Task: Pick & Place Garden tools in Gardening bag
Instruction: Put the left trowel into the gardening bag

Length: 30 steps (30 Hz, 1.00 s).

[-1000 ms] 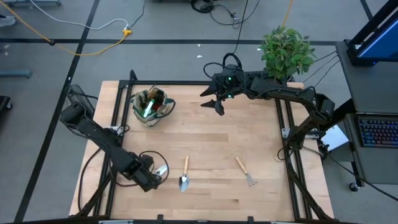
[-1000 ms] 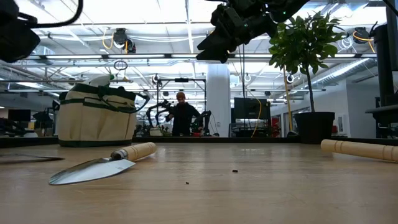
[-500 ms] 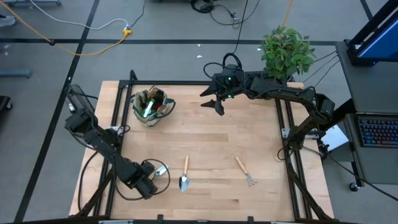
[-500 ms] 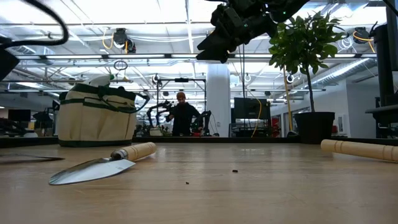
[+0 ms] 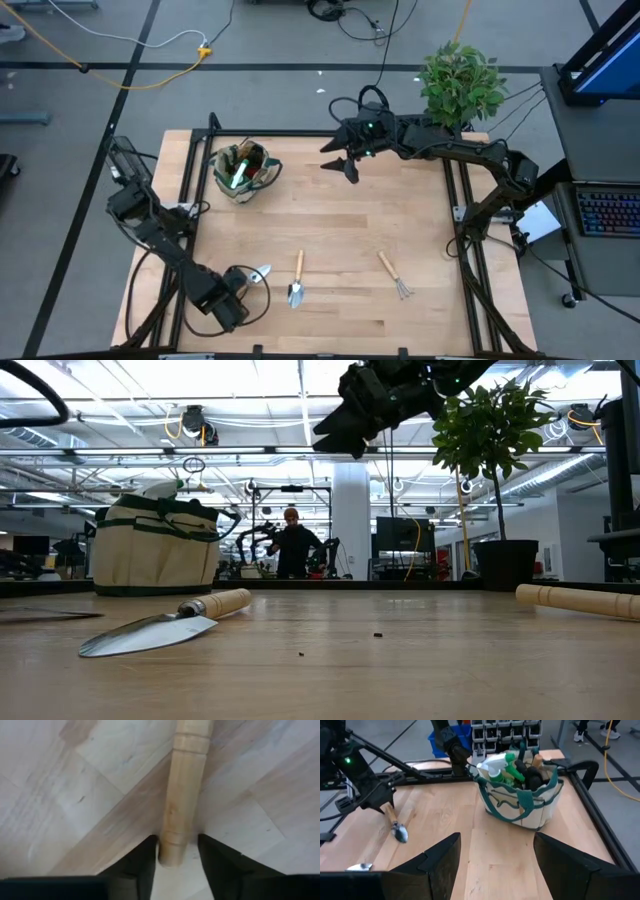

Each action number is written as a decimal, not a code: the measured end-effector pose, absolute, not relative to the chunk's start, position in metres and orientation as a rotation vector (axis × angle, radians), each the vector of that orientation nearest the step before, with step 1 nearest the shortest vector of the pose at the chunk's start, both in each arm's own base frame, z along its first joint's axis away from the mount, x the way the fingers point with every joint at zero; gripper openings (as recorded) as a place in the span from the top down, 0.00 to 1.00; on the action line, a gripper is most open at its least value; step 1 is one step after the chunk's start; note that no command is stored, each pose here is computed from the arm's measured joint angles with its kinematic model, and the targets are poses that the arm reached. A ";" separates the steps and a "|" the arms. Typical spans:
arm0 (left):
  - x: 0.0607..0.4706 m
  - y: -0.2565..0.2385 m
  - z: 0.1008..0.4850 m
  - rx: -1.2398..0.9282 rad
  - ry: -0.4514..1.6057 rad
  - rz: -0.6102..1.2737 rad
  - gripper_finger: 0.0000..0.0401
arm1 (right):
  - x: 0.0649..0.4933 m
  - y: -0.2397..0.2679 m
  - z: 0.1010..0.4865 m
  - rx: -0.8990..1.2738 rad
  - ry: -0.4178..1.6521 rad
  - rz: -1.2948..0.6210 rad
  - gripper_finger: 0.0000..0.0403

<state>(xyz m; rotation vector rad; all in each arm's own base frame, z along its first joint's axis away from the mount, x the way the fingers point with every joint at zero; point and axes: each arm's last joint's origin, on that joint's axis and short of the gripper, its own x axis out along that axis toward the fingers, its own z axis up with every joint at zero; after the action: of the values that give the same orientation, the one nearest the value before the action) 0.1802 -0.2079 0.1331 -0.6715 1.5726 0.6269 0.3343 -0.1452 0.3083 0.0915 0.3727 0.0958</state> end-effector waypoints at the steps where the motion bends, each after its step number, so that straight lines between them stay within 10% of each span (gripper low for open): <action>1: 0.180 -0.208 0.133 -0.670 1.568 0.626 0.65 | 0.335 -0.145 0.309 0.095 0.367 0.095 0.40; 8: 0.183 -0.209 0.133 -0.687 1.557 0.594 0.84 | 0.335 -0.145 0.310 0.103 0.359 0.093 0.40; 30: 0.202 -0.152 0.249 -1.187 0.916 0.392 0.84 | 0.354 -0.069 0.321 -0.228 0.226 0.483 0.40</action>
<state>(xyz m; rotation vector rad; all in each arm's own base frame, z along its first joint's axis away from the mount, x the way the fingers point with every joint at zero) 0.2018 -0.1522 0.2494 -1.1873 0.9163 0.3915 0.3538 -0.0689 0.3206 -0.2284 0.2260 0.4829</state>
